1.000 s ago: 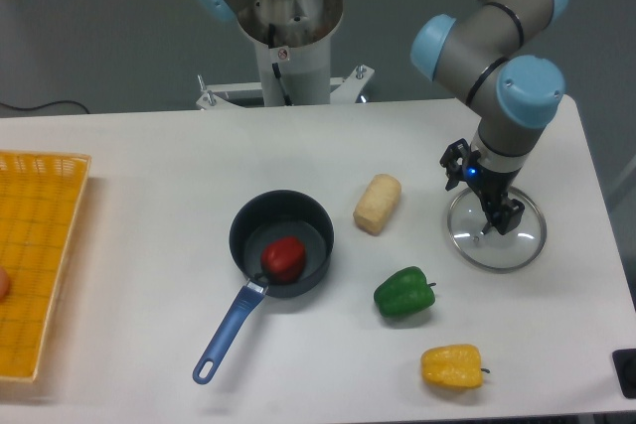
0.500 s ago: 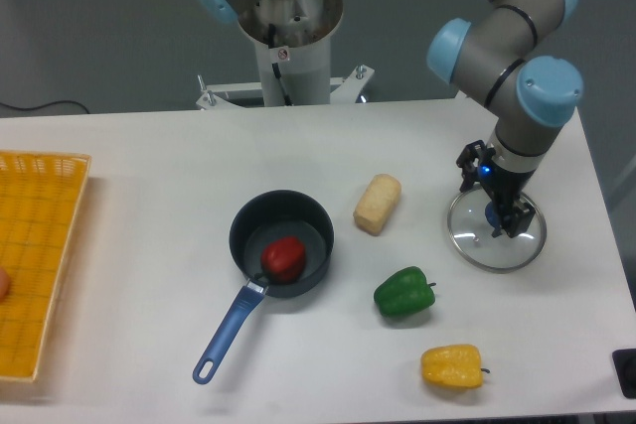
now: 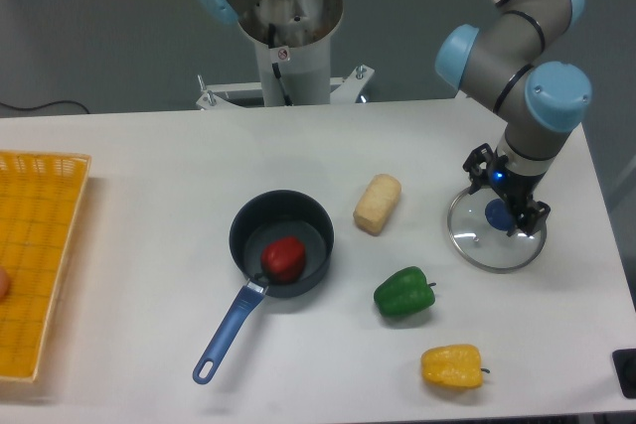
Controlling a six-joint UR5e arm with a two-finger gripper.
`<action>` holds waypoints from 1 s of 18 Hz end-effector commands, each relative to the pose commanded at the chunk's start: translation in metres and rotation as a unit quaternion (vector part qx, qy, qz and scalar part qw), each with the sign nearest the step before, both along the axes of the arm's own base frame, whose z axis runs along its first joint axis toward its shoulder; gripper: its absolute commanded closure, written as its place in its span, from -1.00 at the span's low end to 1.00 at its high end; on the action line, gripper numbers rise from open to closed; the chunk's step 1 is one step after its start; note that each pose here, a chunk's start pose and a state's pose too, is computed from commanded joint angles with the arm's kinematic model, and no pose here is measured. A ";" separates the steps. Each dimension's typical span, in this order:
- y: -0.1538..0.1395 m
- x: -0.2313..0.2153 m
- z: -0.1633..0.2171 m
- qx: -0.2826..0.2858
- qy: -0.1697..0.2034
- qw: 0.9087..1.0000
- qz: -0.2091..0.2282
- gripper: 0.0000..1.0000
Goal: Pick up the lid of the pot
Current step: 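Lower the open gripper around the blue knob of the lid, then close the gripper on the blue knob of the glass lid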
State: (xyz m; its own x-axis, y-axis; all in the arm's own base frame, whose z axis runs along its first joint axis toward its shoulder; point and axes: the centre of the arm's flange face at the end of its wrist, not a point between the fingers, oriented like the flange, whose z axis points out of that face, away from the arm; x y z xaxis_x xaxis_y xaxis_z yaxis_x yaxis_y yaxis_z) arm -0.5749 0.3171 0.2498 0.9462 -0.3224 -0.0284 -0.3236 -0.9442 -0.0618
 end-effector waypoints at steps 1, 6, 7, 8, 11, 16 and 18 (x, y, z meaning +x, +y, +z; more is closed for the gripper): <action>0.000 -0.001 -0.004 0.000 0.000 1.000 0.011 -1.00; -0.001 -0.017 -0.016 0.004 0.009 1.000 0.028 -1.00; -0.003 -0.019 -0.017 0.004 0.009 1.000 0.029 -1.00; -0.005 -0.021 -0.017 0.004 0.010 0.999 0.031 -1.00; -0.014 -0.025 -0.018 0.003 0.010 0.999 0.038 -1.00; -0.022 -0.028 -0.022 0.000 0.004 0.997 0.074 -1.00; -0.022 -0.027 -0.023 0.000 0.003 0.997 0.083 -1.00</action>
